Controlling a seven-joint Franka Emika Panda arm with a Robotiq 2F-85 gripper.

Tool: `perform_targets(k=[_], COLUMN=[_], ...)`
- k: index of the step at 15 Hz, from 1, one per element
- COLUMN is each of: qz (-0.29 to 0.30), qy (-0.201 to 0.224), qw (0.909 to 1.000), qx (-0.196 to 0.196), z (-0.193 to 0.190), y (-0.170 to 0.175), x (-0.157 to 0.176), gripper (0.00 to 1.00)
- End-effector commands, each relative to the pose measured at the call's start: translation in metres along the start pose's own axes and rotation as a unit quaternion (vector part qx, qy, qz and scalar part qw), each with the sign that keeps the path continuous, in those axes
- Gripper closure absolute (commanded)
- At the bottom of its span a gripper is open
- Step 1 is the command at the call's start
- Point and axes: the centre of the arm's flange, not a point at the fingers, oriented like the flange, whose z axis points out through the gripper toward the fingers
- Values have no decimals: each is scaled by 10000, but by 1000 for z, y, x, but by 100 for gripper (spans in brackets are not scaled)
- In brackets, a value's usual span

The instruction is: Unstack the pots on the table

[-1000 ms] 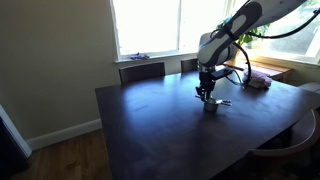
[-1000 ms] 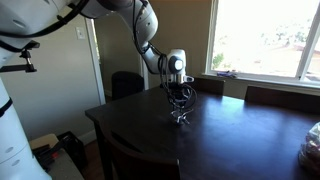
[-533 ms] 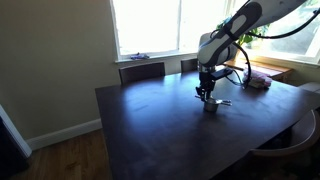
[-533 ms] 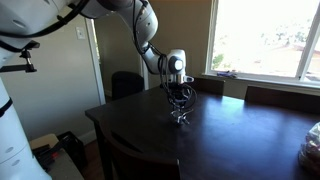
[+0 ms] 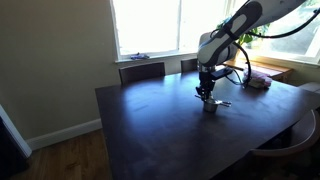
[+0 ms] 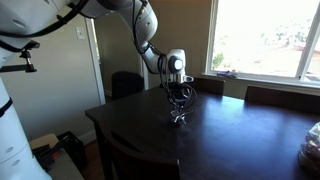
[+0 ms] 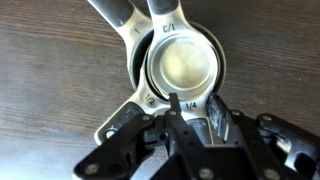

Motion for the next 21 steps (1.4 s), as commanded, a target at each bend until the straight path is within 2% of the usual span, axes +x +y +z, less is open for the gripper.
perform_targets(k=[1, 2, 3, 4, 7, 15, 21], qz=[-99, -121, -131, -157, -195, -148, 10], qy=[-83, -91, -93, -66, 18, -69, 58], qw=[9999, 9999, 9998, 9998, 9998, 9999, 10000], qx=[-50, -68, -92, -106, -90, -56, 53], z=[-5, -5, -5, -8, -22, -30, -38], y=[-7, -9, -10, -11, -11, -6, -5], x=[-20, -21, -22, -24, -37, -55, -47], gripper=[65, 74, 75, 89, 95, 95, 95])
